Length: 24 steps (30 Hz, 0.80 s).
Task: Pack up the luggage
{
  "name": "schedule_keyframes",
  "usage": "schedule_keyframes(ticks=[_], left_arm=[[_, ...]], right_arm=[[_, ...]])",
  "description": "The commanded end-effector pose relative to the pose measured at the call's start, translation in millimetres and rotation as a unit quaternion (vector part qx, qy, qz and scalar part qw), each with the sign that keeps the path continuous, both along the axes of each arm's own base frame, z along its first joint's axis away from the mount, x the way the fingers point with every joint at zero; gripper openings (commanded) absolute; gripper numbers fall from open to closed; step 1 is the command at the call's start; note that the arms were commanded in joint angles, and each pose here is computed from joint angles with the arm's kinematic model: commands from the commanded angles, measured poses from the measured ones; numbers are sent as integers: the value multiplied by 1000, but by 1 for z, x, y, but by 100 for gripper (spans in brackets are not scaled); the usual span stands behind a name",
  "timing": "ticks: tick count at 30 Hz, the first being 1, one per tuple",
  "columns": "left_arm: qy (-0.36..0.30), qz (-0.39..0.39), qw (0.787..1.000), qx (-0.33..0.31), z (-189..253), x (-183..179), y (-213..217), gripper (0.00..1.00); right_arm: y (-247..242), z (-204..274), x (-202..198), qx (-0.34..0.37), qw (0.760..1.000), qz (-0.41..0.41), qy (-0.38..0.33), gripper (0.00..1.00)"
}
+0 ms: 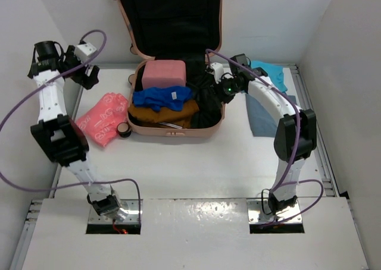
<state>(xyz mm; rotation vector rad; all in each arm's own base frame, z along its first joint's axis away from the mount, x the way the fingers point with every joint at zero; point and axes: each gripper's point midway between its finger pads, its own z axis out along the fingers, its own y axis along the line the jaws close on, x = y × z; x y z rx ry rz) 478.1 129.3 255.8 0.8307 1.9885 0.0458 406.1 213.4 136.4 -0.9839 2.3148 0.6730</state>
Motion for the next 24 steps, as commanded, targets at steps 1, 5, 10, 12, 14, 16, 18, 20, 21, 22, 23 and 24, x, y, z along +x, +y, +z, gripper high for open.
schedule_keyframes(ticks=[1,5,10,12,14,16,18,20,21,22,23,24], left_arm=[[76,-5,994,-74,-30,0,16,100],[161,-14,981,-104,-75,-5,27,100],[245,-41,966,-71,-149,-26,37,100],[265,-45,960,-74,-165,-34,35,100],[289,-43,952,-90,-187,-37,33,100],[293,-36,951,-96,-196,-32,35,100],[310,-29,944,-110,-216,-30,36,100],[317,-21,941,-117,-227,-26,38,100],[333,-18,936,-116,-241,-30,40,100],[343,-22,933,-109,-248,-30,36,100],[354,-24,930,-101,-256,-34,38,100],[371,-36,923,-91,-269,-41,32,100]], right_arm=[[6,27,-2,19,999,8,-38,64],[4,26,-4,15,999,14,-40,64],[3,25,-5,10,999,17,-35,64],[3,24,-4,7,999,18,-36,64],[2,24,-3,7,999,17,-34,64],[2,22,-4,6,999,17,-31,64],[3,24,-3,6,999,17,-32,64],[3,24,-1,4,999,16,-31,64],[3,25,-2,5,999,16,-30,64],[2,24,-1,2,999,17,-29,64],[2,26,-2,4,999,18,-30,64],[3,24,-1,0,999,20,-29,64]])
